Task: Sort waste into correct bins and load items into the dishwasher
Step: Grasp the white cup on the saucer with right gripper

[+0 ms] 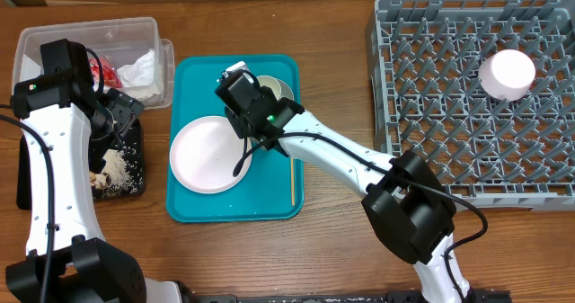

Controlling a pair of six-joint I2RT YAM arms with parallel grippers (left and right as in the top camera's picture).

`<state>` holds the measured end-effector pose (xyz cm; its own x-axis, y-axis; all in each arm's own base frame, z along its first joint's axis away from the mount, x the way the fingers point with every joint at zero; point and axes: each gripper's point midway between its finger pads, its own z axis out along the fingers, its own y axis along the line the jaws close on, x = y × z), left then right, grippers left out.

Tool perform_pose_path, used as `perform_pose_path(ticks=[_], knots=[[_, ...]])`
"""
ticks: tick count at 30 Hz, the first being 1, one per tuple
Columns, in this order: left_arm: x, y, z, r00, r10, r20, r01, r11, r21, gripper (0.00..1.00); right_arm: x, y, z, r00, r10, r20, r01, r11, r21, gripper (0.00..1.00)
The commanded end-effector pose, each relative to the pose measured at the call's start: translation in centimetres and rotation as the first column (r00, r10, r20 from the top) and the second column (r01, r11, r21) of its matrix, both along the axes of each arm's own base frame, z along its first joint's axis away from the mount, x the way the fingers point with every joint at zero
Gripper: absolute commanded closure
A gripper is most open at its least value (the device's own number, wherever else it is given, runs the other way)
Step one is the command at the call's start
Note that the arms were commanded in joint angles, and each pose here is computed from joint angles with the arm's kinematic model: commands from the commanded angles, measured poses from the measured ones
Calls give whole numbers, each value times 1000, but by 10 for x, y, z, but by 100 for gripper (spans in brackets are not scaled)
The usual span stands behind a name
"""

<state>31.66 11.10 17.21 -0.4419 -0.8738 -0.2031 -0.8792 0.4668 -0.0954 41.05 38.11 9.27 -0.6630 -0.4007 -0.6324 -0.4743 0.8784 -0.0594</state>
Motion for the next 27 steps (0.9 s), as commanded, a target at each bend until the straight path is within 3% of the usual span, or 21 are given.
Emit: perform_pose_path(ticks=[1,27], knots=[[-2,1,2,1000,24,11,-24,1000,-3,0,2,-3,-5,1000,-7,6,7,1000,-20,55],[-2,1,2,1000,24,11,-24,1000,-3,0,6,-14,-25,1000,-1,17,3,993,-120,57]])
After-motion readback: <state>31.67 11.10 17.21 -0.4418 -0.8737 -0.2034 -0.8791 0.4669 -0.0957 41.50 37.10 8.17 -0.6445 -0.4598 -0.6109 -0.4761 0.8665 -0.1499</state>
